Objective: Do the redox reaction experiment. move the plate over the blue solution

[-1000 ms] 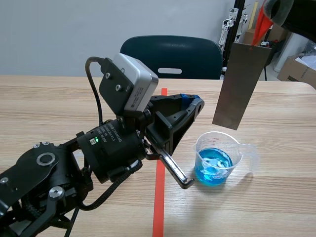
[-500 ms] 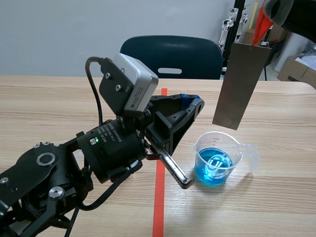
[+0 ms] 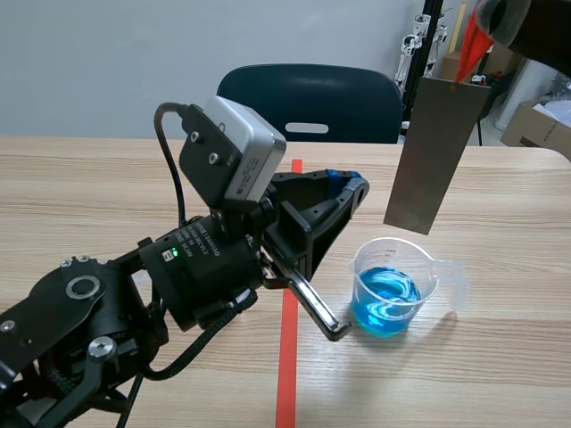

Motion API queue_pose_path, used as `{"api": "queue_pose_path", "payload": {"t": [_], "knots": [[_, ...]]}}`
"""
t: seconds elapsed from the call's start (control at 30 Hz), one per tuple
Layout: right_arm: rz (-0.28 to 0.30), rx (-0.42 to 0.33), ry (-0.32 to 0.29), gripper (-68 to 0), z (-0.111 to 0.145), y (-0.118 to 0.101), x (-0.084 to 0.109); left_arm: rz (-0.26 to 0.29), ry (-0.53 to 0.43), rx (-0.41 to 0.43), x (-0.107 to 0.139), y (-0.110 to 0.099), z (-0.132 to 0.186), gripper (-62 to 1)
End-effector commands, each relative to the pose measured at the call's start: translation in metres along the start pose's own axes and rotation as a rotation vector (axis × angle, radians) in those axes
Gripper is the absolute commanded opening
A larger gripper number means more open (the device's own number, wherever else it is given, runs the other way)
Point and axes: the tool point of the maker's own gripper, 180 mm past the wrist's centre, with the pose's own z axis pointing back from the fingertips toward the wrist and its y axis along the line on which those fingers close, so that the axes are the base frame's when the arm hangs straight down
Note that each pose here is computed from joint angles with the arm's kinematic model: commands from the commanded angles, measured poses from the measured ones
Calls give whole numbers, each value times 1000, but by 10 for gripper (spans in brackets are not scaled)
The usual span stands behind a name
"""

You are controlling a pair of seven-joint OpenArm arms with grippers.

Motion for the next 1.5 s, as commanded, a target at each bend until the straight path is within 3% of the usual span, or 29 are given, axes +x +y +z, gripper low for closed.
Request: {"api": "queue_pose_path", "payload": {"t": [0.0,1.47], "knots": [[-3,8,-24,-673,-1,-1,8,4,-36,2,9,1,-3,-584],[-13,3,-26,-673,-1,-2,9,4,-36,2,9,1,-3,-582]]}}
